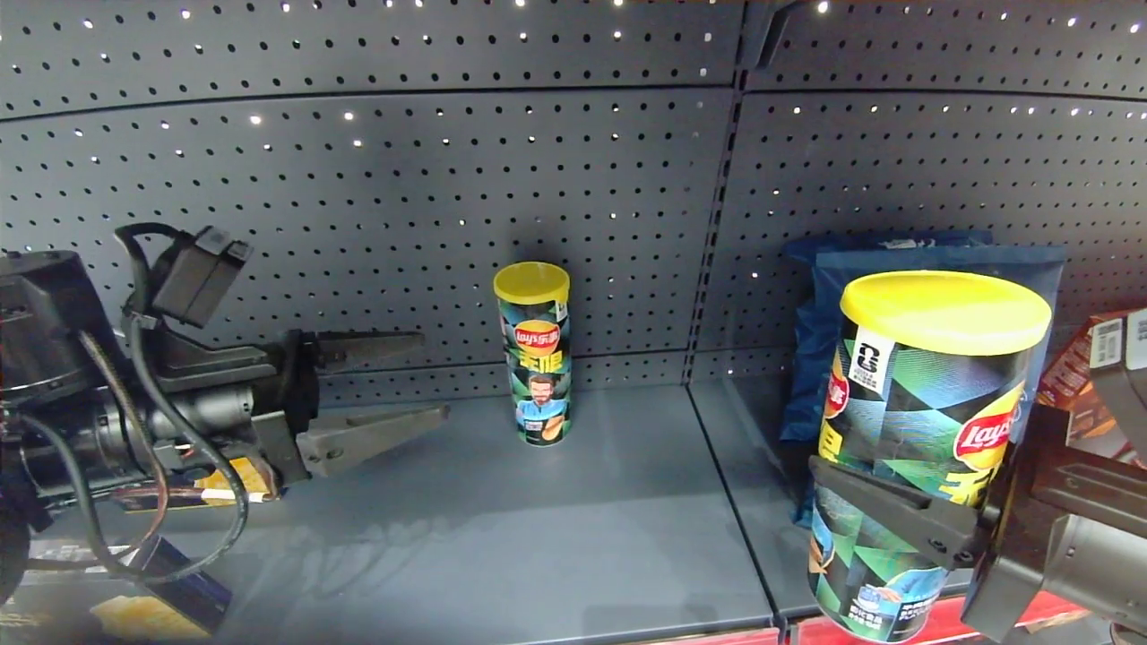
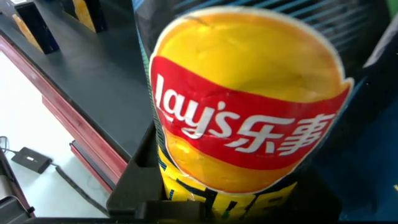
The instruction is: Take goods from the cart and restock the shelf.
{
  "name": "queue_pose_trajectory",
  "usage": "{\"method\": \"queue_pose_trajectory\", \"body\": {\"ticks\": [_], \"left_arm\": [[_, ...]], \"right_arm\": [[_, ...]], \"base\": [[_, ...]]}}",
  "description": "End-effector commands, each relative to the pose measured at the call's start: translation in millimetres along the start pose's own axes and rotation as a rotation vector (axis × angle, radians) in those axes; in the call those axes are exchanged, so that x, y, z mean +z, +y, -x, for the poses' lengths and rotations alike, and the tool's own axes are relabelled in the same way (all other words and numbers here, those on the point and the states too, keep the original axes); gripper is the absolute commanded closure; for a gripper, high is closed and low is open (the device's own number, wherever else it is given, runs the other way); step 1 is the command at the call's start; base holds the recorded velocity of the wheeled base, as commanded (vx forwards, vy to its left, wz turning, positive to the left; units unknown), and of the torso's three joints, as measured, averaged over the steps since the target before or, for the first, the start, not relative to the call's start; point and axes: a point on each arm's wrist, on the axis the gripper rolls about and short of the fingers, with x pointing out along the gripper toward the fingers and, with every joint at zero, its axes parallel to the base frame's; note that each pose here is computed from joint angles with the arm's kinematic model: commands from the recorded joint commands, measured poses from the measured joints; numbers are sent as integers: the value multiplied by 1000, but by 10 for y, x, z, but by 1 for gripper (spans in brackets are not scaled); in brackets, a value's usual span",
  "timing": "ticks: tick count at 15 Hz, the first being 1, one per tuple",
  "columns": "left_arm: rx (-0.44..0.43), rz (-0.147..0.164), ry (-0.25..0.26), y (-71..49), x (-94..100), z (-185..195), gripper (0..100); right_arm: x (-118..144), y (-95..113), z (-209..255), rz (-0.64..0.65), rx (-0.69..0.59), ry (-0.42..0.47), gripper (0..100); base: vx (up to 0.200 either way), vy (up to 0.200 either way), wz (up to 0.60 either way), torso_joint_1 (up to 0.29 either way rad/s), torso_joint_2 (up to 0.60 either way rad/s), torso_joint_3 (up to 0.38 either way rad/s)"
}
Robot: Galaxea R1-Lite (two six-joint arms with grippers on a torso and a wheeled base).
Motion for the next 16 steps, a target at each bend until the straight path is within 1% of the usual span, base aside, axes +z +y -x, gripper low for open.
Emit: {"method": "queue_pose_trajectory", "body": {"ticks": [1, 2, 4, 6, 9, 12, 14, 15, 16], "left_arm": [[-9, 51, 33, 181, -196, -119, 0], [-12, 49, 31, 203, -212, -139, 0], [-35, 10, 5, 373, -237, -256, 0], [-35, -6, -6, 447, -215, -306, 0], [-46, -18, -10, 554, -231, -412, 0], [-58, -41, -24, 637, -282, -494, 0], [-75, -42, -26, 695, -323, -542, 0], [-75, -42, -26, 698, -324, -544, 0], [-75, -49, -30, 752, -318, -582, 0]], "right_arm": [[-8, 1, -20, 1, 0, 6, 100], [-8, 1, -20, 1, 0, 6, 100], [-26, 4, -18, -1, 1, 12, 100], [-29, 4, -2, -1, 0, 11, 100], [-46, 7, -7, 0, 2, 17, 100], [-50, 9, -18, 0, 5, 21, 100], [-68, 12, -11, 0, 5, 26, 100], [-68, 12, -11, 0, 5, 26, 100], [-69, 12, -11, 0, 6, 27, 100]], "base": [[0, 0, 0, 0, 0, 0], [0, 0, 0, 0, 0, 0], [0, 0, 0, 0, 0, 0], [0, 0, 0, 0, 0, 0], [0, 0, 0, 0, 0, 0], [0, 0, 0, 0, 0, 0], [0, 0, 0, 0, 0, 0], [0, 0, 0, 0, 0, 0], [0, 0, 0, 0, 0, 0]]}}
